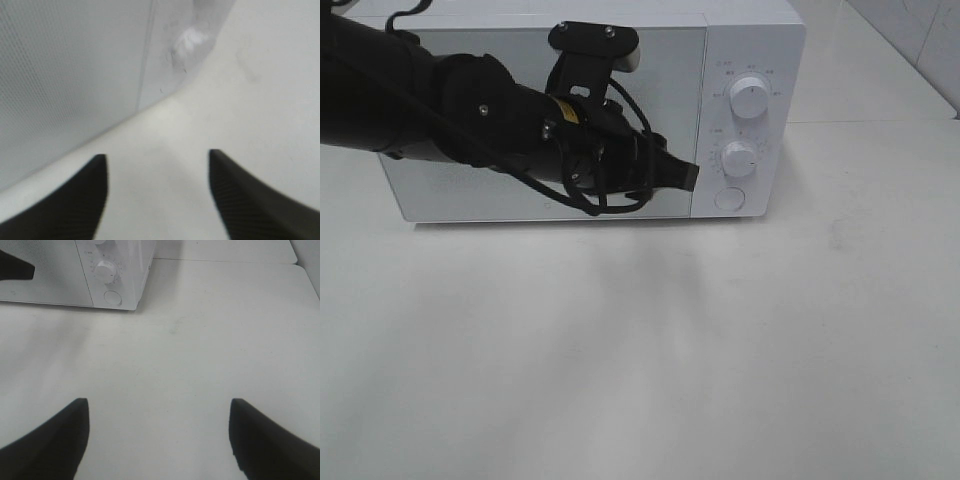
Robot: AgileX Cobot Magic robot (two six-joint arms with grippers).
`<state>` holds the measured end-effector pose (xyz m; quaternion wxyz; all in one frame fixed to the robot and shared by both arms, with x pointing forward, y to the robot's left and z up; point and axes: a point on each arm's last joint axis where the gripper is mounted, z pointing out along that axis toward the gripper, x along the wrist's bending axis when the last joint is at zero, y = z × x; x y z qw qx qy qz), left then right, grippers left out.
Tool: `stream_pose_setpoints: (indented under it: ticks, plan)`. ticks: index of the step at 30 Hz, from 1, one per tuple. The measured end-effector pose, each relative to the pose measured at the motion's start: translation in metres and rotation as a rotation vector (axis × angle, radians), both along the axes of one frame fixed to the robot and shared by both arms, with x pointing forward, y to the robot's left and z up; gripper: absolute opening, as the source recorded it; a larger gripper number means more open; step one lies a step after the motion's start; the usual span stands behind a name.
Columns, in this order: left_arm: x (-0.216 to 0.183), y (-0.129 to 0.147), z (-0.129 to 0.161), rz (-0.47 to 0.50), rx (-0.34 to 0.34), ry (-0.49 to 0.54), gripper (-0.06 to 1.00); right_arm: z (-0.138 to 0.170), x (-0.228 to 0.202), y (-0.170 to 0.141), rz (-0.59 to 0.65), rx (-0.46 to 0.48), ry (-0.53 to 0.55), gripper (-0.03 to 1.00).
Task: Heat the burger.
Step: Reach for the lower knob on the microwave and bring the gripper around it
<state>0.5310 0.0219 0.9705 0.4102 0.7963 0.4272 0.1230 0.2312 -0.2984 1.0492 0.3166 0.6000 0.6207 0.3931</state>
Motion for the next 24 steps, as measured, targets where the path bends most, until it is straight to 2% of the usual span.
stream_pose_setpoints:
  ticks: [1, 2, 3, 4, 5, 10, 12, 14, 15, 17, 23, 24]
  plan:
    - [-0.004, 0.001, 0.001, -0.013, 0.017, 0.036, 0.70, 0.000, 0.000, 0.000, 0.000, 0.000, 0.000, 0.75]
    - [-0.004, 0.001, 0.001, -0.013, 0.017, 0.036, 0.70, 0.000, 0.000, 0.000, 0.000, 0.000, 0.000, 0.75]
    - [-0.011, 0.004, 0.002, -0.039, 0.051, 0.098, 0.87, 0.000, 0.000, 0.000, 0.000, 0.000, 0.000, 0.75]
    - [-0.011, 0.004, 0.002, -0.039, 0.051, 0.098, 0.87, 0.000, 0.000, 0.000, 0.000, 0.000, 0.000, 0.75]
    - [-0.018, 0.007, 0.003, -0.065, 0.086, 0.163, 0.95, 0.000, 0.000, 0.000, 0.000, 0.000, 0.000, 0.75]
    - [-0.030, 0.012, 0.007, -0.107, 0.139, 0.260, 0.98, 0.000, 0.000, 0.000, 0.000, 0.000, 0.000, 0.75]
    - [-0.042, 0.020, 0.013, -0.147, 0.192, 0.355, 0.99, 0.000, 0.000, 0.000, 0.000, 0.000, 0.000, 0.75]
    - [-0.044, 0.023, 0.014, -0.152, 0.208, 0.387, 0.99, 0.000, 0.000, 0.000, 0.000, 0.000, 0.000, 0.75]
    - [-0.044, 0.023, 0.014, -0.152, 0.208, 0.387, 0.99, 0.000, 0.000, 0.000, 0.000, 0.000, 0.000, 0.75]
    - [-0.048, 0.037, 0.017, -0.141, 0.247, 0.495, 0.99, 0.000, 0.000, 0.000, 0.000, 0.000, 0.000, 0.75]
    - [-0.045, 0.056, 0.026, -0.104, 0.258, 0.554, 0.99, 0.000, 0.000, 0.000, 0.000, 0.000, 0.000, 0.75]
    - [-0.043, 0.066, 0.031, -0.085, 0.260, 0.573, 0.99, 0.000, 0.000, 0.000, 0.000, 0.000, 0.000, 0.75]
